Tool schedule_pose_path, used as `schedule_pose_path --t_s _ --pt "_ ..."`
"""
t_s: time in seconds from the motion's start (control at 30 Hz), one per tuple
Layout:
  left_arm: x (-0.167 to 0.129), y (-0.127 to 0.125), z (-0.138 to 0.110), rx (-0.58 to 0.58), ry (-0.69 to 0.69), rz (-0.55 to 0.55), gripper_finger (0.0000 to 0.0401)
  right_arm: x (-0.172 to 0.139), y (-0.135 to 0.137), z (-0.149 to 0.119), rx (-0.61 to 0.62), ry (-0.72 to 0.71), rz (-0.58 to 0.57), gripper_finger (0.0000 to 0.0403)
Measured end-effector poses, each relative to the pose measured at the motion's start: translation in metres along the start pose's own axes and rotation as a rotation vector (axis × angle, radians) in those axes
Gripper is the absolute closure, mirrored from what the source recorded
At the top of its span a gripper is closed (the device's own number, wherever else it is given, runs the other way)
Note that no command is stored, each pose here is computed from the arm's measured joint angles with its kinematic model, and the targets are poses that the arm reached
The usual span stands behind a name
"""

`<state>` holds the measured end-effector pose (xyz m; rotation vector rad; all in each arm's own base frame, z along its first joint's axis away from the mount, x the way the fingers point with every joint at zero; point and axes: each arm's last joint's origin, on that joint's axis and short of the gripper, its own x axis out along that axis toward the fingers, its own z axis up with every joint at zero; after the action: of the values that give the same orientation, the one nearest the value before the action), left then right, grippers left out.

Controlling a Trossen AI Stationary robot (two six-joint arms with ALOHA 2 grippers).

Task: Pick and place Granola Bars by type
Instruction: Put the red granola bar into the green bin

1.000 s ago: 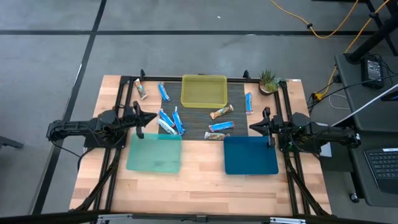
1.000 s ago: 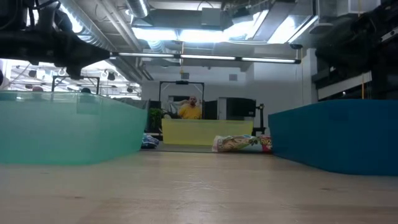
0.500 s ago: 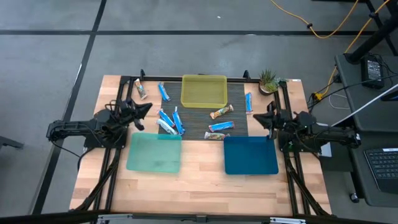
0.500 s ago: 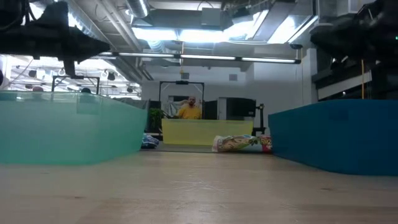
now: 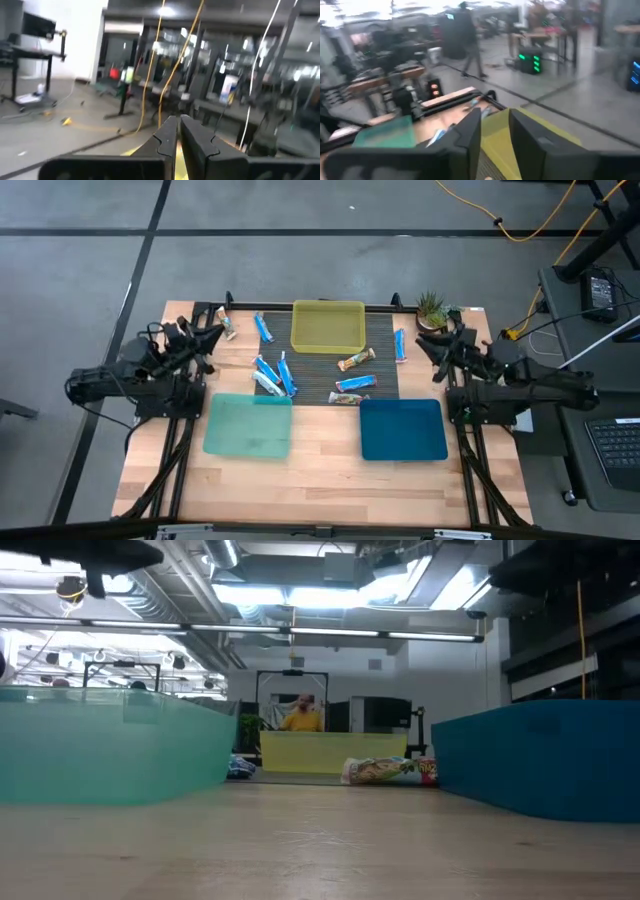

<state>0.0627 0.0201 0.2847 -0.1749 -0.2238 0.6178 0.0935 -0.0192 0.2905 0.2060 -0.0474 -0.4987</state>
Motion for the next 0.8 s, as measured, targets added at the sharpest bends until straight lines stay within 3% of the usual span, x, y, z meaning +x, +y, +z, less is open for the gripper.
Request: schedule_pose_path --t_s 0.23,0.43,0.6,0.8 --pt "0.021 -0.017 0.035 0.121 0.166 0.059 0.0383 0.015 0.011 0.039 -0.003 0.025 -0.079 0.0271" --pt "0.056 -0.034 0.043 0.204 0.243 0.146 0.0383 0.03 0.009 0.05 -0.046 0.139 -0.137 0.0264" --pt "0.086 -0.04 0.044 0.153 0.319 0.132 0.0373 0.045 0.006 0.049 -0.091 0.221 -0.058 0.0258" --pt "0.115 -0.039 0.035 0.102 0.482 0.1 0.0317 0.058 0.001 0.054 -0.191 0.258 -0.005 0.0257"
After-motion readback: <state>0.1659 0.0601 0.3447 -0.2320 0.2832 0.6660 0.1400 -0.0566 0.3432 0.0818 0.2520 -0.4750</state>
